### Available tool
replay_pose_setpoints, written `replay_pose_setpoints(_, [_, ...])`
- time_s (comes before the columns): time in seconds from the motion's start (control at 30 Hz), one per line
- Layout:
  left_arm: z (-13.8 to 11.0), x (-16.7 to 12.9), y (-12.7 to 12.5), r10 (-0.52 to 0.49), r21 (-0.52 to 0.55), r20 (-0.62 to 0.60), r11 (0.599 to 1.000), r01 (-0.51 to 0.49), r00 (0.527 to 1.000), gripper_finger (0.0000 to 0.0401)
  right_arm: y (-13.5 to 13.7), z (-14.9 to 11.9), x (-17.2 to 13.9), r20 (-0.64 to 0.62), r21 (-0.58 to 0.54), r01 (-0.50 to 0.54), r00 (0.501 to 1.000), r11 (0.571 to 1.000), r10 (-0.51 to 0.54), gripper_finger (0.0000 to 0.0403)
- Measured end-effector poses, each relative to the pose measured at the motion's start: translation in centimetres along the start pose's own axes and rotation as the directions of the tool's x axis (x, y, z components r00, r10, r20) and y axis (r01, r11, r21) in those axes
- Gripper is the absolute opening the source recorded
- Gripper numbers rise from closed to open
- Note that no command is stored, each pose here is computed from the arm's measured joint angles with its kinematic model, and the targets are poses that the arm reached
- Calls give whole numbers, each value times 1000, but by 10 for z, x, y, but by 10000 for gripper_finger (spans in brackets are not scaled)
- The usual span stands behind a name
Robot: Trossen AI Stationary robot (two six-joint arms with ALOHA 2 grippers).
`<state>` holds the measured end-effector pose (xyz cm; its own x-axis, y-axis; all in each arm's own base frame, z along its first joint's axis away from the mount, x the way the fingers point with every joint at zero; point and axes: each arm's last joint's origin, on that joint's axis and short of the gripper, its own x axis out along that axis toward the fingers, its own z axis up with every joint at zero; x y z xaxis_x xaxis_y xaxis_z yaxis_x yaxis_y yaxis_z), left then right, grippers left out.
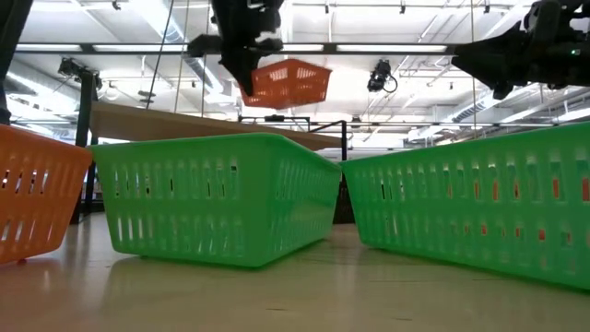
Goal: Stack baskets on shelf by color
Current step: Put the top left orange basket on the shelf
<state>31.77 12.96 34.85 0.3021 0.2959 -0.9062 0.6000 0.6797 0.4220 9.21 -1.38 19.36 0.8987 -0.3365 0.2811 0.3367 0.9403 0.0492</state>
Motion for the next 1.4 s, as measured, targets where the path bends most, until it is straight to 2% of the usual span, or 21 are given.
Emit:
replay_pose_setpoints(0.1, [-12, 5, 9, 23, -8, -6, 1000, -23, 1000, 12, 0, -1, 0, -7, 25, -15, 1000, 1000, 15, 151])
replay_pose_setpoints(0.27, [-31, 18, 19, -7, 32, -22, 999, 7, 1000, 11, 1, -1, 0, -6, 41, -43, 999, 998, 43, 151])
replay_pose_setpoints(0.53, [-46, 35, 27, -40, 72, -15, 997, 41, 999, 18, 2, -1, 0, -13, 38, -51, 999, 998, 51, 151])
replay_pose_setpoints(0.87, [-40, 54, 29, -88, 176, 27, 981, 82, 996, 12, 2, -4, 0, -38, 35, -74, 996, 997, 75, 151])
replay_pose_setpoints(0.97, [-40, 60, 32, -78, 165, 28, 984, 72, 997, 24, 3, -5, 0, -45, 53, -80, 996, 995, 82, 151])
replay_pose_setpoints(1.13, [-40, 59, 41, 25, 76, 12, 997, -26, 1000, 58, 3, -6, 0, -57, 57, -81, 995, 995, 84, 151])
replay_pose_setpoints(1.4, [-38, 53, 39, 37, 29, -48, 999, -36, 998, 118, 3, -6, 0, -56, 57, -80, 995, 995, 84, 151])
